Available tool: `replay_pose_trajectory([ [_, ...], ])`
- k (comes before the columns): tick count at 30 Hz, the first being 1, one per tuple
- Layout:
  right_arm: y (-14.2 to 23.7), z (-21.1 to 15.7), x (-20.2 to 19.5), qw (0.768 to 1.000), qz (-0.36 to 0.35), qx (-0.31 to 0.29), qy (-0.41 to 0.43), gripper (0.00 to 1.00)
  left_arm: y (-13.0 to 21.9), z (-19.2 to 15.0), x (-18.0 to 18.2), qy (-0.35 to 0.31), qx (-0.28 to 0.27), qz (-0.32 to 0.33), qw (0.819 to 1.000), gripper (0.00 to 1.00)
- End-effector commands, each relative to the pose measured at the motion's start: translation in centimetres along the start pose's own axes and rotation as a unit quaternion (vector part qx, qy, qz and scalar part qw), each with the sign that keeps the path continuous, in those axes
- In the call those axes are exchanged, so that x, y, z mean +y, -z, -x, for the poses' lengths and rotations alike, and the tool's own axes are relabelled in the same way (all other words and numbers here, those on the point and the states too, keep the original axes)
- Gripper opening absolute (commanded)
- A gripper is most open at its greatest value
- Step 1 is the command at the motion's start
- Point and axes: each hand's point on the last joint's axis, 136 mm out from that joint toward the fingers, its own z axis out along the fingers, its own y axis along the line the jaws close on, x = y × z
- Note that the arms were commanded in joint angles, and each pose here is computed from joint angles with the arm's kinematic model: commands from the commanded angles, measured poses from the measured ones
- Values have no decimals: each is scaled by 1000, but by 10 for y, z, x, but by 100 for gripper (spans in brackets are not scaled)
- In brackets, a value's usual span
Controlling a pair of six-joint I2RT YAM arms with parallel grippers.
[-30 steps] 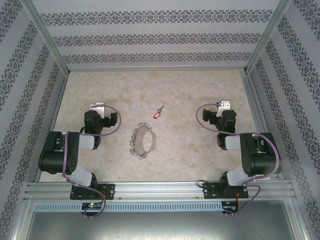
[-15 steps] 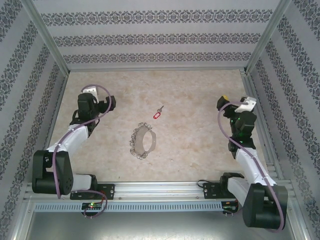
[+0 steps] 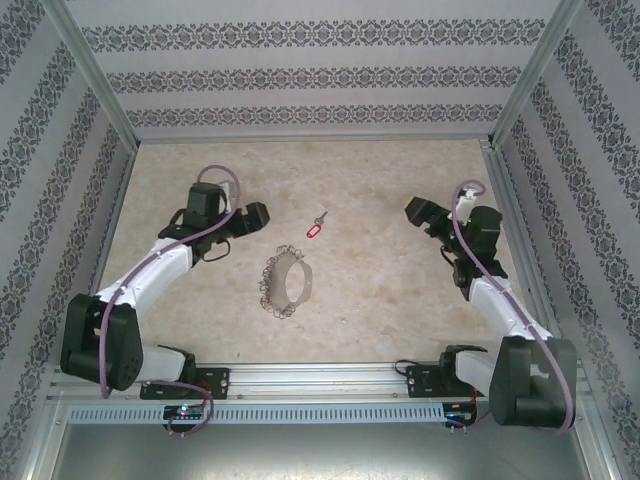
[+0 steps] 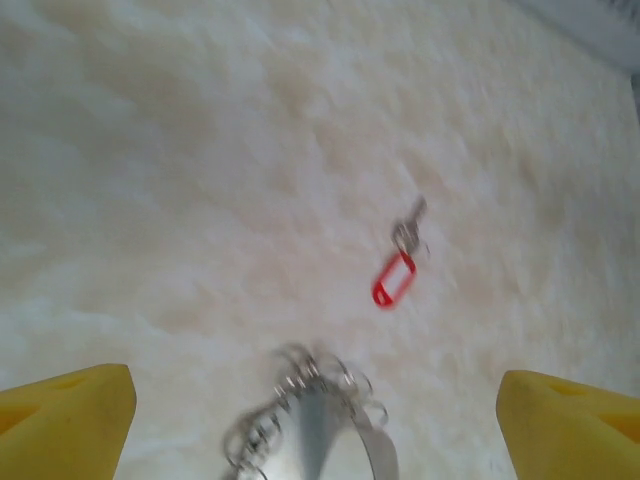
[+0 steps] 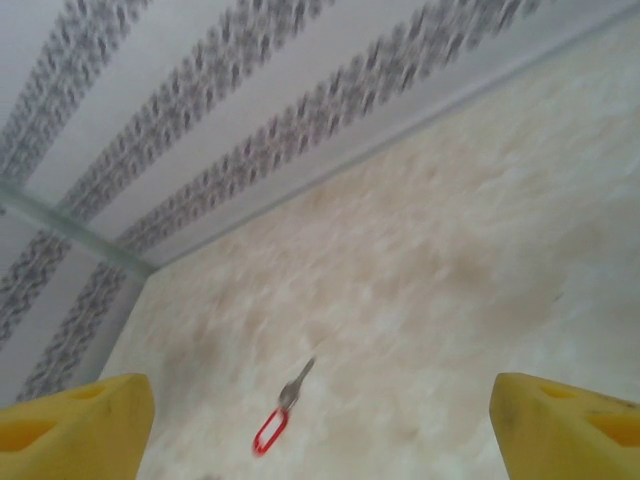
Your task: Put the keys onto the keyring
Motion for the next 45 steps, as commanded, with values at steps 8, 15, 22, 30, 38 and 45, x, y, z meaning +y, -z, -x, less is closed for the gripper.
replay_pose_trajectory([
  [8, -37, -89, 14, 987, 2, 153, -56, 82, -32, -87, -35, -150, 164, -21, 975, 65],
  [15, -49, -113, 22, 983, -5, 177, -47, 82, -57, -114, -45, -183, 204, -40, 961, 47],
  [22, -53, -116, 20, 983, -12, 175, -49, 82, -75, -114, -48, -196, 195, -32, 960, 41],
  [30, -56, -115, 23, 983, -6, 179, -46, 82, -92, -115, -40, -230, 185, 12, 955, 37],
  [38, -58, -111, 26, 984, -1, 175, -42, 82, -102, -112, -34, -244, 177, 30, 953, 37],
  [45, -60, -109, 27, 984, 0, 172, -40, 82, -108, -109, -34, -251, 171, 35, 952, 35],
])
